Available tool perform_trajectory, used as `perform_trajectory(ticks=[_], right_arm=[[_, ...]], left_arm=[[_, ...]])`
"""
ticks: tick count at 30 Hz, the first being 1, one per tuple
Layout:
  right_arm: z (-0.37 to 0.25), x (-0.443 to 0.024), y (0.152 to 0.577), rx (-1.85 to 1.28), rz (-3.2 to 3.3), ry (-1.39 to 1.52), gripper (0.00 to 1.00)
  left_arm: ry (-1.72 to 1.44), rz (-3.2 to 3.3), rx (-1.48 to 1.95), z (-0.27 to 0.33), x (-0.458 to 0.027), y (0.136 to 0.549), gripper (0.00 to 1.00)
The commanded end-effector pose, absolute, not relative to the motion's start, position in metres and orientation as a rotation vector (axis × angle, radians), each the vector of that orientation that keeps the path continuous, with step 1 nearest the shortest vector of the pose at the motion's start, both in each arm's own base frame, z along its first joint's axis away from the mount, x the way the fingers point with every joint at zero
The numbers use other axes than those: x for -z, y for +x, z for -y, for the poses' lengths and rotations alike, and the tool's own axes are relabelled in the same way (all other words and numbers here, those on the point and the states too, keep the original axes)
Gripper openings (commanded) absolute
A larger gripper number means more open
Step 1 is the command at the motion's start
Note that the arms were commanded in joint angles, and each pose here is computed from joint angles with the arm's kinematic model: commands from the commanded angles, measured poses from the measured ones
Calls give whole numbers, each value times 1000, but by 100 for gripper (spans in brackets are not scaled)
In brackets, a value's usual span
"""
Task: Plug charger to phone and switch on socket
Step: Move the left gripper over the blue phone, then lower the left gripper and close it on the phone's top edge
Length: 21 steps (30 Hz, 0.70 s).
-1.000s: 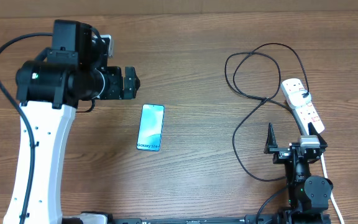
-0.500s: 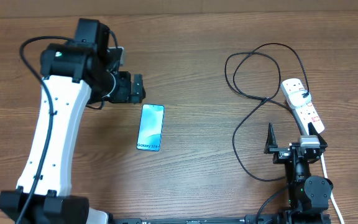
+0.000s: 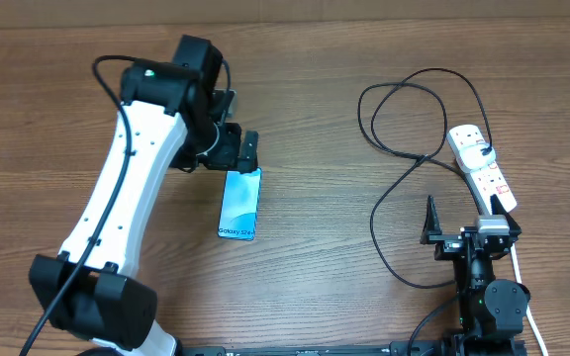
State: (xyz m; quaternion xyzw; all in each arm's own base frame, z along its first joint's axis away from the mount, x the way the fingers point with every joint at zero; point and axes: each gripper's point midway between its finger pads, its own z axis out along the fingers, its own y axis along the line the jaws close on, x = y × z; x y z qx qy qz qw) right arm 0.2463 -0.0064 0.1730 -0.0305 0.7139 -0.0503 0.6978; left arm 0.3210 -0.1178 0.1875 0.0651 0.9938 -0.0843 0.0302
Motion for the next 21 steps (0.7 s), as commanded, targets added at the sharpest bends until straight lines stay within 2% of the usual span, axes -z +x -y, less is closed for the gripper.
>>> perform_trajectory(ticks=[1, 6, 12, 21], right_arm=[[7, -170, 246, 117, -1592, -68, 100], [7, -170, 246, 117, -1592, -68, 100], [7, -170, 246, 117, -1592, -68, 100], [7, -170, 246, 116, -1592, -69, 100]], left_arm=[[213, -3093, 185, 120, -175, 322, 100], [117, -3141, 33, 108, -144, 318, 100], [100, -3176, 28, 106, -105, 309, 100], [82, -3150, 50, 108, -75, 312, 100]])
